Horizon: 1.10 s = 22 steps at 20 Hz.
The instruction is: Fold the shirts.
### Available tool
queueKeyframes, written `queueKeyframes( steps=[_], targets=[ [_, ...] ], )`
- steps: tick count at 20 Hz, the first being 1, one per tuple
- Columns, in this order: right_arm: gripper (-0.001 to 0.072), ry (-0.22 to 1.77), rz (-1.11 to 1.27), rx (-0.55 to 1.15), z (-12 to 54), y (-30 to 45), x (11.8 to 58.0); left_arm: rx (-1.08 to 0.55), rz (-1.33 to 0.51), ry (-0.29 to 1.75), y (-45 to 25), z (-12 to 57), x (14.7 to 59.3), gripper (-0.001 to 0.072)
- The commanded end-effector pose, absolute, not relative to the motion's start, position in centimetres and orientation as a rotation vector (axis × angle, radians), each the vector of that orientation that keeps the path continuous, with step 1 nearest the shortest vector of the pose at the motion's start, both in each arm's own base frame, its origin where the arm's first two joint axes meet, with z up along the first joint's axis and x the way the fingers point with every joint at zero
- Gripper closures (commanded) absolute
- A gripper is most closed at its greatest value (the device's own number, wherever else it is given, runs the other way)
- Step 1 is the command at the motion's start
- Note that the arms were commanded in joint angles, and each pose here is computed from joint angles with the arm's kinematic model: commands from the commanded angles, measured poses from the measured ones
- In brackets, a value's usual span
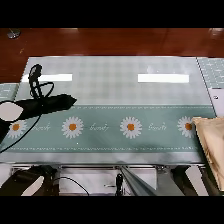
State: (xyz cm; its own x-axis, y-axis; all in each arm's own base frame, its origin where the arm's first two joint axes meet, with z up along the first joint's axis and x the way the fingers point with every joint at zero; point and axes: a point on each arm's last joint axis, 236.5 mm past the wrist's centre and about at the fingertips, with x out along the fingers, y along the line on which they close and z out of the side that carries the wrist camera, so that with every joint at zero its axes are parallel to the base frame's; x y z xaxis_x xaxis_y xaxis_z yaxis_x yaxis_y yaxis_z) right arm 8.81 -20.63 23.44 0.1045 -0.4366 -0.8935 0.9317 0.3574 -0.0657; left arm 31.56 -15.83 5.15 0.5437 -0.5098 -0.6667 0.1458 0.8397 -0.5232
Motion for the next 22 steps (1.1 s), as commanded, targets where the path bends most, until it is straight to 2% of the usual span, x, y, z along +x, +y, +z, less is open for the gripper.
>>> queueKeyframes(
  steps=[1, 2, 3, 4, 7, 9, 11, 12, 14, 16, 17, 19, 22],
  targets=[
    [0.0684, 1.040, -1.367, 0.715, 20.5, -19.4, 2.1, -0.444, -0.397, 0.897, -15.7, 5.4, 32.1, 0.0677],
    [0.0535, 1.045, -1.441, 0.727, 19.9, -19.1, 0.7, -0.444, -0.395, 0.895, -15.7, 5.4, 32.2, 0.0678],
    [0.0296, 1.055, -1.491, 0.731, 19.5, -18.9, -0.4, -0.446, -0.391, 0.885, -15.6, 5.5, 32.4, 0.0678],
    [0.0097, 1.057, -1.522, 0.737, 19.3, -18.9, -0.9, -0.447, -0.388, 0.874, -15.6, 5.7, 32.6, 0.0678],
    [0.0082, 1.033, -1.498, 0.723, 19.3, -19.9, 0.0, -0.454, -0.369, 0.817, -15.2, 6.4, 33.7, 0.0677],
    [0.0082, 0.957, -1.409, 0.700, 19.9, -21.6, 2.8, -0.462, -0.345, 0.745, -14.6, 7.6, 35.1, 0.0677],
    [0.0098, 0.761, -1.205, 0.673, 22.8, -23.9, 9.3, -0.456, -0.331, 0.677, -13.6, 10.0, 36.9, 0.0678],
    [0.0172, 0.643, -1.052, 0.672, 25.0, -24.3, 14.0, -0.446, -0.332, 0.651, -13.1, 12.1, 38.0, 0.0678],
    [0.0693, 0.449, -0.583, 0.659, 30.9, -20.9, 25.6, -0.429, -0.358, 0.616, -12.4, 17.3, 40.5, 0.0678],
    [0.0694, 0.359, -0.175, 0.690, 34.8, -13.7, 35.0, -0.387, -0.434, 0.593, -13.5, 23.3, 42.4, 0.0678],
    [0.0694, 0.404, -0.033, 0.621, 34.3, -9.3, 38.6, -0.357, -0.482, 0.589, -14.7, 25.7, 42.9, 0.0678],
    [0.0693, 0.594, 0.114, 0.397, 29.0, -1.2, 42.7, -0.156, -0.494, 0.590, -15.1, 27.4, 44.4, 0.0679],
    [0.0695, 0.969, 0.098, -0.086, 15.8, 5.7, 43.6, -0.048, -0.273, 0.917, -11.5, 18.7, 43.3, 0.0678]
  ],
)
